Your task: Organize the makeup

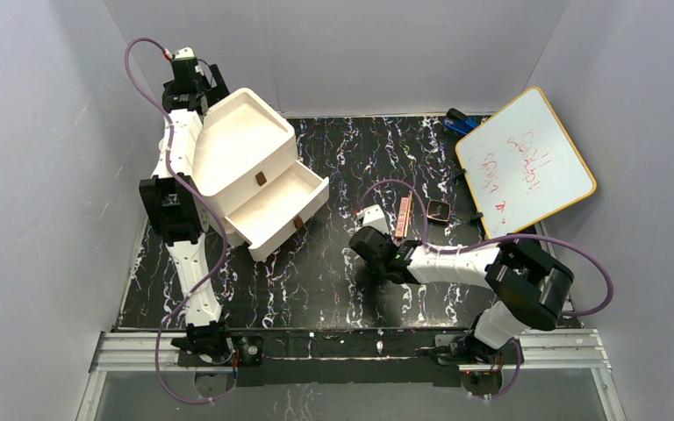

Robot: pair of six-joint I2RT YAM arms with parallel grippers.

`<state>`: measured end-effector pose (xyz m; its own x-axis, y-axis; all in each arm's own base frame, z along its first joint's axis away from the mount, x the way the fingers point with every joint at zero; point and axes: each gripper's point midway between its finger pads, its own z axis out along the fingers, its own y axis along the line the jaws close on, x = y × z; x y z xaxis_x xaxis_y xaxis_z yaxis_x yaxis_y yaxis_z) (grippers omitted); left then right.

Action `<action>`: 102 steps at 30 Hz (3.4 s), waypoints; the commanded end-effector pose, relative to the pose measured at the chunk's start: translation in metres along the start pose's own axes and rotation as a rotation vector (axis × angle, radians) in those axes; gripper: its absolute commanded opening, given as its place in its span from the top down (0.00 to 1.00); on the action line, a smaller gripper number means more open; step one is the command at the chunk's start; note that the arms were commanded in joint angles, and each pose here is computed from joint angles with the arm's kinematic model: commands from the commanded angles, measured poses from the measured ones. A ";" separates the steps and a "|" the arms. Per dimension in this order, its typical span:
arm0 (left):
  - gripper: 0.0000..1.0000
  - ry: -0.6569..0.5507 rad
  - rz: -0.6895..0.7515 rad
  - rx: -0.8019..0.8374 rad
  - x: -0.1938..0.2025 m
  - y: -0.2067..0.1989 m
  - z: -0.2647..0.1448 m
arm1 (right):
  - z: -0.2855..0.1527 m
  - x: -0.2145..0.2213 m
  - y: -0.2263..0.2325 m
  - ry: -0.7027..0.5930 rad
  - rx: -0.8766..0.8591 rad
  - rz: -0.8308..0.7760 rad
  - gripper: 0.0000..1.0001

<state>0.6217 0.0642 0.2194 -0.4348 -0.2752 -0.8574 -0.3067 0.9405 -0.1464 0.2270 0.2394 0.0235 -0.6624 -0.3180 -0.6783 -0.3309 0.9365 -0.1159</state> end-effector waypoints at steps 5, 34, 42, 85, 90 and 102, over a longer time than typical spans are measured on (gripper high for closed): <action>0.02 -0.031 0.009 0.016 -0.018 -0.005 -0.018 | -0.014 -0.045 0.011 -0.064 -0.024 -0.001 0.99; 0.01 -0.035 0.021 0.025 -0.018 -0.013 -0.020 | -0.046 -0.280 0.116 -0.460 -0.185 -0.135 0.99; 0.02 -0.036 0.025 0.020 -0.019 -0.012 -0.021 | -0.025 -0.278 0.140 -0.421 -0.230 -0.149 0.86; 0.02 -0.024 0.019 0.035 -0.015 -0.015 -0.016 | 0.001 -0.086 -0.216 0.063 0.330 0.540 0.20; 0.01 -0.023 0.015 0.042 -0.015 -0.016 -0.016 | 0.004 -0.067 -0.220 0.086 0.303 0.578 0.13; 0.02 -0.025 0.016 0.040 -0.016 -0.016 -0.018 | 0.036 -0.072 -0.211 0.069 0.181 0.583 0.07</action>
<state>0.6226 0.0533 0.2191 -0.4443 -0.2621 -0.8567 -0.2803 0.9489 -0.1449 0.3485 0.0629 0.0692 -0.7626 0.2503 -0.5964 0.2397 0.9658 0.0988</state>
